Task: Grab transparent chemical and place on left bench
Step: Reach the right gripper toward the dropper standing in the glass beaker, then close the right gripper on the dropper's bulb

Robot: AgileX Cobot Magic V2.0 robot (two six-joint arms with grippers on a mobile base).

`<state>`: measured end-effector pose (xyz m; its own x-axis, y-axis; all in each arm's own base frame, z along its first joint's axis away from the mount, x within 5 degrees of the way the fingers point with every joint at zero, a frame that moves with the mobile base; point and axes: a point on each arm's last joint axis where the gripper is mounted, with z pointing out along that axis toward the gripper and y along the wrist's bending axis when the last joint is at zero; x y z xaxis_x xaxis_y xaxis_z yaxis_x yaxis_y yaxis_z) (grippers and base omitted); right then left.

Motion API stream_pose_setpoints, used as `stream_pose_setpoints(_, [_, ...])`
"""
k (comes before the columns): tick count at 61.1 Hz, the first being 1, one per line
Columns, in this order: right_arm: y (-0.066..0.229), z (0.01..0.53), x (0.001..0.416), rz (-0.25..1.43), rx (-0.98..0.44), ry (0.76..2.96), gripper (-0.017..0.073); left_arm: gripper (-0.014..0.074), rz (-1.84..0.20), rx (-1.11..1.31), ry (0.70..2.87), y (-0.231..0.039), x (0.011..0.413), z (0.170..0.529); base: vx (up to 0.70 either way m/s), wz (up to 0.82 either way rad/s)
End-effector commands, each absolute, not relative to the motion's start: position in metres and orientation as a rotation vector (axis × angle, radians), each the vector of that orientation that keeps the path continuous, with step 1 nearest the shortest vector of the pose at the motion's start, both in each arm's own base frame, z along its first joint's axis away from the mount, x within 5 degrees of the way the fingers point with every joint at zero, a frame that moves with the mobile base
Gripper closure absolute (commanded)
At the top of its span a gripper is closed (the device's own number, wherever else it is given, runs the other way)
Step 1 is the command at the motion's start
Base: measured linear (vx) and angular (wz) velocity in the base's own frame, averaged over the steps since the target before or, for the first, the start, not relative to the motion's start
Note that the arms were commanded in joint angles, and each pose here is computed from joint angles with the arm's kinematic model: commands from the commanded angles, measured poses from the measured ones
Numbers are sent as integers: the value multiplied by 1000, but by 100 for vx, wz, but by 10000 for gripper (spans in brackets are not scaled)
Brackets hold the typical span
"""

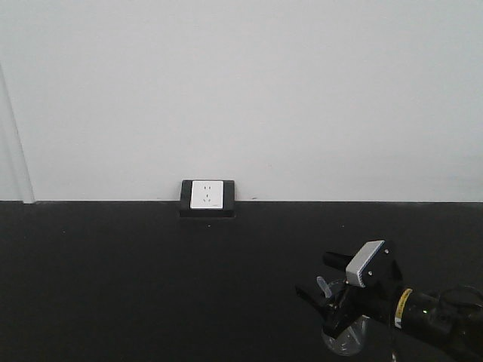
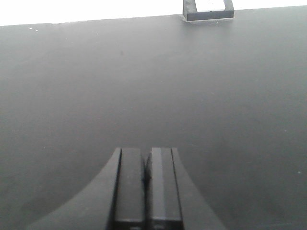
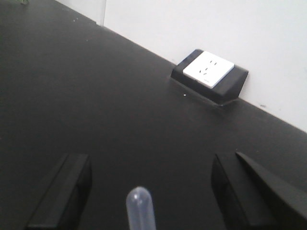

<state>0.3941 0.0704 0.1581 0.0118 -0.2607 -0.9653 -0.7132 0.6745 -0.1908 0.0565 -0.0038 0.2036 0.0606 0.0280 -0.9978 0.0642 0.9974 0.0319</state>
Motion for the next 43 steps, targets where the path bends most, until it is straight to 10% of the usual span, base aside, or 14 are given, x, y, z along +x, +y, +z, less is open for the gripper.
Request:
stream_pose_setpoints(1, [70, 186, 398, 423, -798, 1444, 29, 597, -35, 64, 1429, -4, 55, 206, 0, 0])
stream_pose_setpoints(32, [70, 180, 399, 407, -816, 1449, 541, 597, -35, 64, 1429, -4, 55, 206, 0, 0])
stream_pose_setpoints(43, [71, 186, 398, 416, -810, 1413, 569, 597, -35, 64, 1429, -4, 55, 206, 0, 0])
